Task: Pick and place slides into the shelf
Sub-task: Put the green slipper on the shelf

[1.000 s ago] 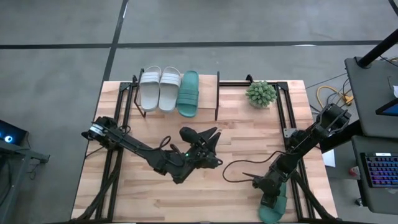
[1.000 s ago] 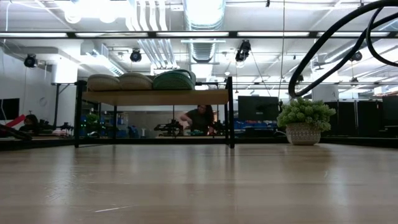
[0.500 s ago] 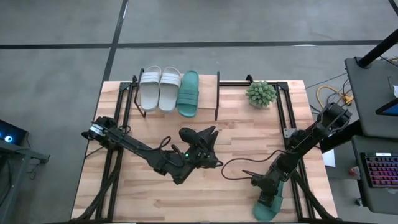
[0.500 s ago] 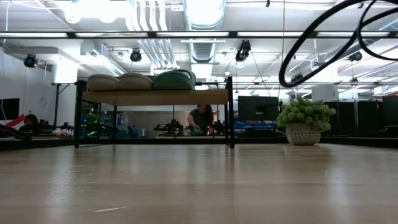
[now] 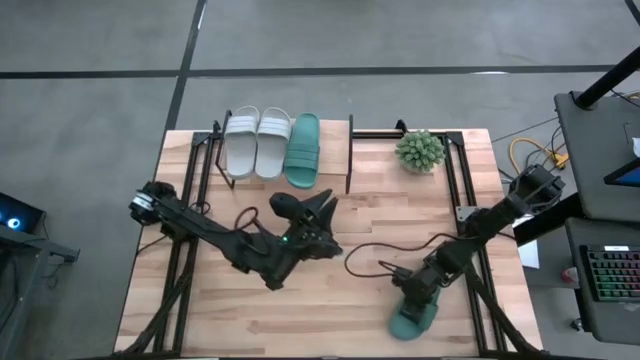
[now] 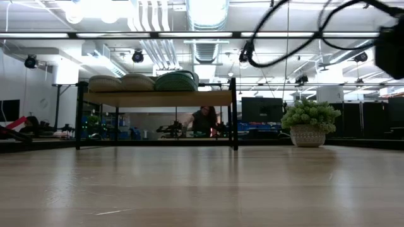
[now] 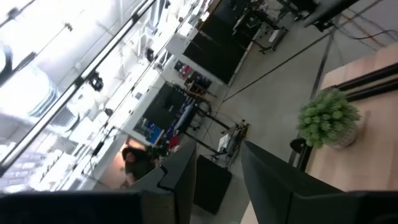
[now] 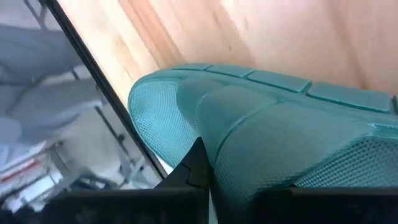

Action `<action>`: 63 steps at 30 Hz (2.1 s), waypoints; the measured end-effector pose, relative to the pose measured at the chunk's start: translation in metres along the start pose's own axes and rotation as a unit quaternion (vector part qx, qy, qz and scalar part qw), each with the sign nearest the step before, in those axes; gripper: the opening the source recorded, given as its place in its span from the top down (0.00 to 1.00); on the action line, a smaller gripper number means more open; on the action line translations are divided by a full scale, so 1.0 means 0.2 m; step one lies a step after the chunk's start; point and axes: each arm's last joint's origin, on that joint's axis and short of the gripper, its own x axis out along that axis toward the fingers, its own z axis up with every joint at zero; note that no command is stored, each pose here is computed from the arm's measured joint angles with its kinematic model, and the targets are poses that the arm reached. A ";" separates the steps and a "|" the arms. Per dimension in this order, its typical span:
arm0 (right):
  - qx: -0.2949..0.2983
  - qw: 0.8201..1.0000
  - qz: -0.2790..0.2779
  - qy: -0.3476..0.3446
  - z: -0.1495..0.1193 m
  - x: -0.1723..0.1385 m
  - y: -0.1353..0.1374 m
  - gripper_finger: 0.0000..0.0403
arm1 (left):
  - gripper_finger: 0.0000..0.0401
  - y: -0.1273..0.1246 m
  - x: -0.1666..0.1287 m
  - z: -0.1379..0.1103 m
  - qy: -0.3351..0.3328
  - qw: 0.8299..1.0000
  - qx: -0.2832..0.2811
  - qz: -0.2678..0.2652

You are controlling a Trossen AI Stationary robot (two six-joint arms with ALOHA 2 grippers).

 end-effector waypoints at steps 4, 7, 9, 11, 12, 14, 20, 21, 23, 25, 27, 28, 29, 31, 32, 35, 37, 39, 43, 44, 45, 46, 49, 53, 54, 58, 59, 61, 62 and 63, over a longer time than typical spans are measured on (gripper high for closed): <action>0.009 0.999 0.002 -0.041 0.07 -0.03 0.01 0.97 | 0.72 0.09 -0.01 -0.01 0.004 1.000 -0.018 0.005; 0.006 0.998 0.008 -0.065 0.14 -0.07 0.03 0.97 | 0.72 0.12 -0.01 -0.03 0.004 1.000 -0.020 0.005; 0.003 0.997 0.013 -0.080 0.18 -0.09 0.03 0.97 | 0.72 0.13 -0.02 -0.05 0.004 1.000 -0.019 0.005; 0.004 0.995 0.016 -0.099 0.22 -0.11 0.04 0.97 | 0.72 0.14 -0.02 -0.07 0.005 1.000 -0.016 0.004; 0.003 0.994 0.019 -0.106 0.25 -0.13 0.04 0.97 | 0.72 0.14 -0.02 -0.08 0.006 1.000 -0.014 0.005; 0.001 0.993 0.022 -0.120 0.29 -0.16 0.05 0.97 | 0.72 0.14 -0.04 -0.10 0.005 1.000 -0.011 0.003; 0.003 0.983 0.016 -0.182 0.42 -0.29 0.06 0.97 | 0.72 0.20 -0.06 -0.13 0.001 1.000 -0.018 0.000; 0.005 0.980 0.019 -0.199 0.44 -0.32 0.07 0.97 | 0.72 0.20 -0.07 -0.13 0.001 1.000 -0.019 0.000; 0.010 0.971 0.023 -0.238 0.47 -0.39 0.08 0.97 | 0.72 0.21 -0.07 -0.14 0.000 1.000 -0.019 0.000; 0.011 0.959 0.030 -0.282 0.50 -0.46 0.11 0.97 | 0.72 0.21 -0.07 -0.14 0.000 1.000 -0.020 0.000; 0.008 0.945 0.036 -0.325 0.52 -0.54 0.14 0.97 | 0.72 0.21 -0.07 -0.14 0.000 1.000 -0.021 0.000; 0.007 0.938 0.040 -0.344 0.52 -0.59 0.15 0.97 | 0.72 0.21 -0.07 -0.14 -0.001 1.000 -0.022 0.000; 0.004 0.932 0.043 -0.361 0.53 -0.62 0.17 0.97 | 0.72 0.21 -0.07 -0.14 -0.002 1.000 -0.020 0.000; 0.005 0.921 0.045 -0.388 0.53 -0.69 0.19 0.97 | 0.72 0.21 -0.07 -0.14 -0.002 1.000 -0.018 -0.001; 0.009 0.916 0.041 -0.399 0.53 -0.72 0.20 0.97 | 0.72 0.21 -0.07 -0.14 -0.003 1.000 -0.018 -0.001; 0.017 0.903 0.022 -0.428 0.51 -0.80 0.21 0.97 | 0.72 0.21 -0.07 -0.14 -0.003 1.000 -0.018 -0.001; 0.015 0.893 0.012 -0.450 0.51 -0.85 0.22 0.97 | 0.72 0.21 -0.07 -0.14 -0.003 1.000 -0.018 -0.001; 0.021 0.881 0.009 -0.472 0.51 -0.88 0.23 0.97 | 0.72 0.21 -0.07 -0.14 -0.003 1.000 -0.018 -0.001; 0.044 0.856 0.001 -0.515 0.53 -0.93 0.25 0.97 | 0.72 0.21 -0.07 -0.14 -0.003 1.000 -0.018 -0.001; 0.049 0.848 0.000 -0.527 0.53 -0.94 0.25 0.97 | 0.72 0.21 -0.07 -0.14 -0.003 1.000 -0.018 -0.001; 0.054 0.841 -0.001 -0.538 0.54 -0.95 0.26 0.97 | 0.72 0.21 -0.07 -0.14 -0.003 1.000 -0.018 -0.001; 0.059 0.835 -0.005 -0.548 0.54 -0.96 0.27 0.97 | 0.72 0.21 -0.07 -0.14 -0.003 1.000 -0.018 -0.001; 0.069 0.818 -0.009 -0.571 0.56 -1.00 0.29 0.97 | 0.72 0.21 -0.07 -0.14 -0.003 1.000 -0.018 -0.001; 0.083 0.792 -0.005 -0.604 0.58 -1.05 0.31 0.97 | 0.72 0.21 -0.07 -0.14 -0.004 1.000 -0.018 -0.001; 0.086 0.786 -0.006 -0.613 0.58 -1.07 0.32 0.97 | 0.72 0.21 -0.07 -0.14 -0.004 1.000 -0.018 -0.001; 0.108 0.751 -0.010 -0.651 0.59 -1.14 0.34 0.97 | 0.72 0.21 -0.07 -0.14 -0.004 1.000 -0.018 -0.001; 0.117 0.742 -0.009 -0.660 0.59 -1.16 0.34 0.97 | 0.72 0.21 -0.07 -0.14 -0.004 1.000 -0.018 -0.001; 0.141 0.722 -0.001 -0.678 0.59 -1.20 0.34 0.97 | 0.72 0.21 -0.07 -0.14 -0.004 1.000 -0.018 -0.001; 0.154 0.712 0.005 -0.685 0.60 -1.22 0.34 0.97 | 0.72 0.21 -0.07 -0.14 -0.004 1.000 -0.018 -0.001; 0.166 0.702 0.012 -0.692 0.60 -1.24 0.34 0.97 | 0.72 0.21 -0.07 -0.14 -0.004 1.000 -0.018 -0.001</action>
